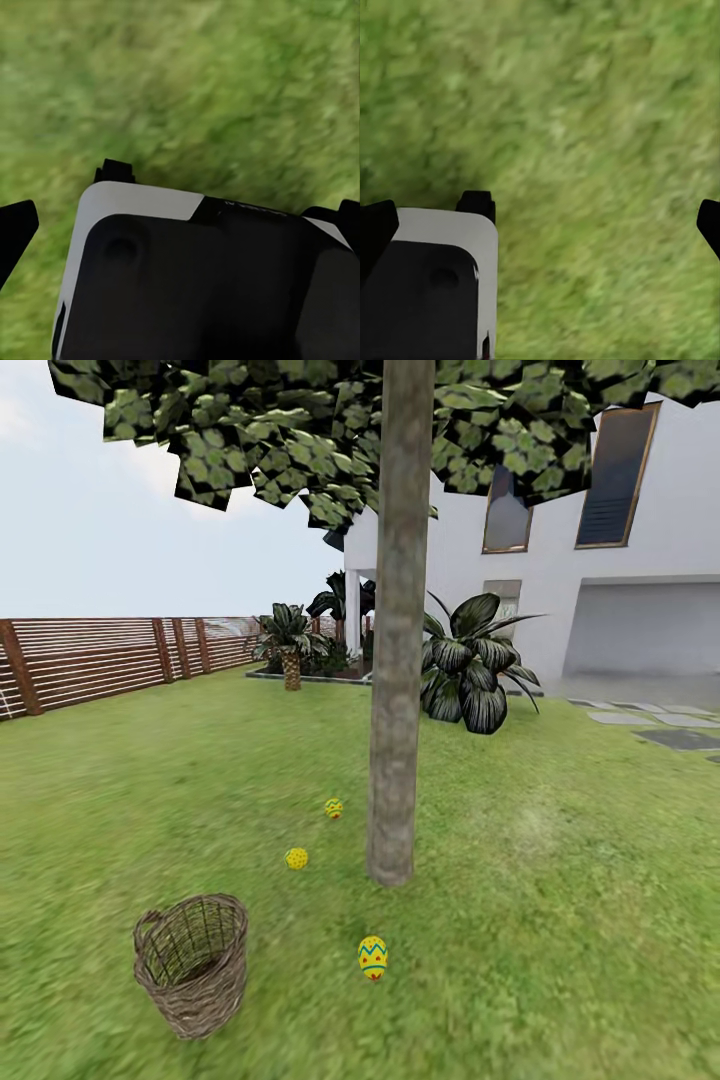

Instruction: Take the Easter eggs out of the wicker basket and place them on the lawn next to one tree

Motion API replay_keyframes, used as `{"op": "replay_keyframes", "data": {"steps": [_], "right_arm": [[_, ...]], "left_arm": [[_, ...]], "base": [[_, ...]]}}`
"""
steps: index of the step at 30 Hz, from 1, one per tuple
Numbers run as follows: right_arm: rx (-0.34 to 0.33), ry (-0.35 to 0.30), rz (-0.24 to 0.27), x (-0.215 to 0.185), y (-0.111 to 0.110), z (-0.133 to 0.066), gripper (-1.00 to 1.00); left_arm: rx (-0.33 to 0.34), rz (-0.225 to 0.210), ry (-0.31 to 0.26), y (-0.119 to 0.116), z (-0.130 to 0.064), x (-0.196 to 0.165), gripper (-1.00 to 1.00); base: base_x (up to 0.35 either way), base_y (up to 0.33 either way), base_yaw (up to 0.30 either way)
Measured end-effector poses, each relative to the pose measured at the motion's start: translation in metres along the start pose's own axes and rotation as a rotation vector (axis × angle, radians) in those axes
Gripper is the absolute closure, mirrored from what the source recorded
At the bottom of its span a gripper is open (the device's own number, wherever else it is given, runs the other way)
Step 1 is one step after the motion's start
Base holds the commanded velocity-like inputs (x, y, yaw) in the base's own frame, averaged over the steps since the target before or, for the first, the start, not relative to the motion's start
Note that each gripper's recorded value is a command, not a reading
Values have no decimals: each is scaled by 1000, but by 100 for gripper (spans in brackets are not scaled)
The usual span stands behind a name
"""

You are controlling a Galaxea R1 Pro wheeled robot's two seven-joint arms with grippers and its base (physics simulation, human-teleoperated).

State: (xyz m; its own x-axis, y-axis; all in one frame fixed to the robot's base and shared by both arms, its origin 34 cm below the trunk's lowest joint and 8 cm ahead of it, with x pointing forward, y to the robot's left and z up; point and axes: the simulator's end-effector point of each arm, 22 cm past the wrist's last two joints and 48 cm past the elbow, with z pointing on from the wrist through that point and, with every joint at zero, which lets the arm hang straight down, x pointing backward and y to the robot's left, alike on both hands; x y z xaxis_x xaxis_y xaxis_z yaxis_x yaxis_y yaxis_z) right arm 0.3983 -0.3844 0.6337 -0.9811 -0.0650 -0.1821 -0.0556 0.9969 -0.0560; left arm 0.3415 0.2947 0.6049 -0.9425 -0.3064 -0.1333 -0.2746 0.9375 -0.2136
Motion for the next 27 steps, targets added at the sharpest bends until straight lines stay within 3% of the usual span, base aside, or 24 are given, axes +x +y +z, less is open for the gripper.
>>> {"op": "replay_keyframes", "data": {"steps": [8,14,18,22,27], "right_arm": [[-3,11,0,8,2,-7,-100],[-8,59,-4,49,6,-7,-100],[-13,52,-9,57,10,-9,-100],[-31,72,-15,76,24,-10,-100],[-15,101,-20,100,26,-12,-100]], "left_arm": [[-4,-3,22,3,-7,18,-100],[-13,-7,43,9,-12,39,-100],[-15,-10,51,11,-16,47,-100],[-27,-17,91,20,-19,80,-100],[-28,-24,113,21,-23,99,-100]], "base": [[0,0,0],[0,0,0],[0,0,0],[0,0,0],[0,0,0]]}}
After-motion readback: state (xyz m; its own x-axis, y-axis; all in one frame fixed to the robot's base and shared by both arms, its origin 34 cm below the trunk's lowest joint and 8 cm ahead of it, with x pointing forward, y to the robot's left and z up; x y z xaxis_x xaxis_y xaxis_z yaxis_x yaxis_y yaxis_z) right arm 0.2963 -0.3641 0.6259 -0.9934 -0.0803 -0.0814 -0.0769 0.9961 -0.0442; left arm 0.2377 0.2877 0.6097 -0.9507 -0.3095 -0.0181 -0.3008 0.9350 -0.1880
